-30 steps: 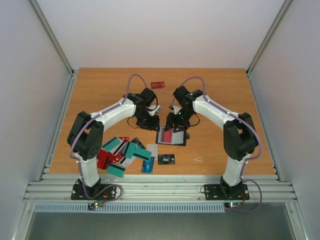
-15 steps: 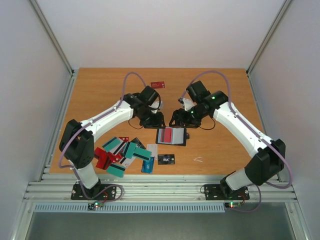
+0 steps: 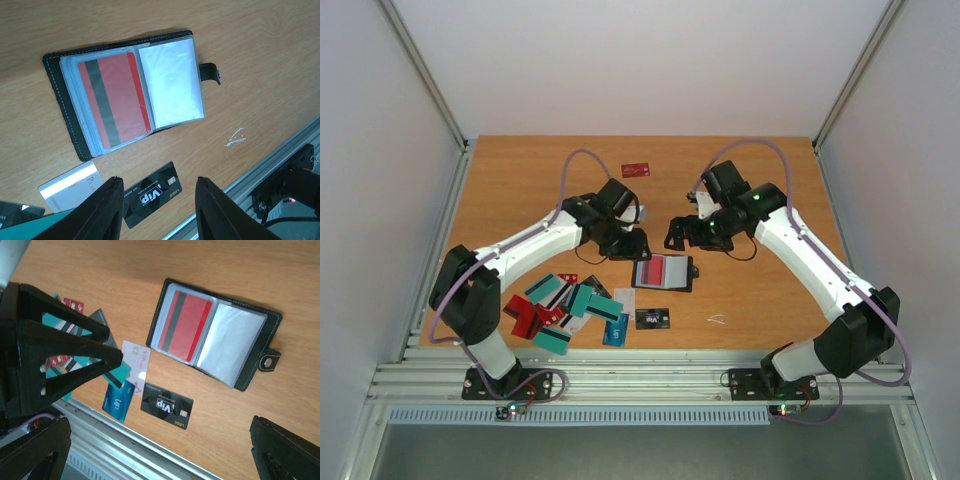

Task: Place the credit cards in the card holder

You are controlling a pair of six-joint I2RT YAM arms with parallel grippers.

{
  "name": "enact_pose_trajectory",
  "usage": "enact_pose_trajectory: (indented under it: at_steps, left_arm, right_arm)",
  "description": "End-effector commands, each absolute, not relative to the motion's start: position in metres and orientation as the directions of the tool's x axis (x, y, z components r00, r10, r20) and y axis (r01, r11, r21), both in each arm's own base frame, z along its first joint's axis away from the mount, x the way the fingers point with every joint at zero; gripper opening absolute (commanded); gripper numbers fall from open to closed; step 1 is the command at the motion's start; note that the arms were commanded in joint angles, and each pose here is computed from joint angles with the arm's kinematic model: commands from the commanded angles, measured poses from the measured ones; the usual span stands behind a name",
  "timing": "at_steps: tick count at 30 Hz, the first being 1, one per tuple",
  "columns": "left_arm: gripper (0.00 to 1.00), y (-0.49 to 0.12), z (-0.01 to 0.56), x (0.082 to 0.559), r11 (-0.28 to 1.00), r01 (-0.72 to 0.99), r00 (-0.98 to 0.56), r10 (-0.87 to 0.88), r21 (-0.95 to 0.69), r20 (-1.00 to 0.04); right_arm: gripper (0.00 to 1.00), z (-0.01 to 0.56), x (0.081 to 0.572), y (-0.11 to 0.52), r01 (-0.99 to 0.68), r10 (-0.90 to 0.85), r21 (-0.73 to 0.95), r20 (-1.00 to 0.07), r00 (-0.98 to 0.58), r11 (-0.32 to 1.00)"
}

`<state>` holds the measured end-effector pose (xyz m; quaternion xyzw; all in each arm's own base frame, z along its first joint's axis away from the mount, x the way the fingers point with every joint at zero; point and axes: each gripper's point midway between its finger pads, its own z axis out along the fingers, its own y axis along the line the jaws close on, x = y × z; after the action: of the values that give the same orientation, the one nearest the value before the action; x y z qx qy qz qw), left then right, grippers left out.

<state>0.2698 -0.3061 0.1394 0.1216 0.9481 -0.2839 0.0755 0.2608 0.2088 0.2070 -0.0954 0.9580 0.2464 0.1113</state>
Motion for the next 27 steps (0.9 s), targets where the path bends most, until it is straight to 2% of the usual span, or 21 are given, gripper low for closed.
enact_pose_trajectory:
  at_steps: [1, 6, 10, 14, 19, 24, 27]
  left_arm:
    - [0.41, -0.318, 0.146, 0.279, 0.771, 0.334, -0.936, 0.207, -0.542, -0.284]
    - [0.33, -0.312, 0.131, 0.285, 0.800, 0.317, -0.943, 0.208, -0.510, -0.261]
    - [0.35, -0.314, 0.115, 0.278, 0.784, 0.314, -0.949, 0.243, -0.535, -0.201]
    - [0.36, -0.308, 0.093, 0.281, 0.783, 0.302, -0.953, 0.256, -0.544, -0.160]
    - [0.37, -0.311, 0.074, 0.286, 0.762, 0.258, -0.964, 0.239, -0.594, -0.113]
    - [0.37, -0.316, 0.057, 0.285, 0.748, 0.255, -0.961, 0.264, -0.613, -0.077]
    - [0.37, -0.315, 0.052, 0.290, 0.755, 0.253, -0.962, 0.266, -0.606, -0.070]
  right_arm:
    - [0.99, 0.204, 0.280, 0.204, -0.231, -0.101, 0.441, -0.299, -0.949, 0.867]
    - [0.91, 0.173, 0.285, 0.220, -0.177, -0.073, 0.513, -0.217, -0.973, 0.840]
    - [0.83, 0.142, 0.284, 0.237, -0.126, -0.042, 0.605, -0.151, -0.988, 0.786]
    - [0.60, 0.124, 0.287, 0.255, -0.060, -0.025, 0.677, -0.062, -0.998, 0.734]
    - [0.43, 0.095, 0.296, 0.259, -0.014, -0.018, 0.660, -0.001, -1.000, 0.751]
    - [0.39, 0.072, 0.299, 0.257, 0.016, -0.017, 0.634, 0.046, -0.999, 0.773]
    - [0.31, 0.060, 0.300, 0.251, 0.036, -0.013, 0.625, 0.073, -0.997, 0.780]
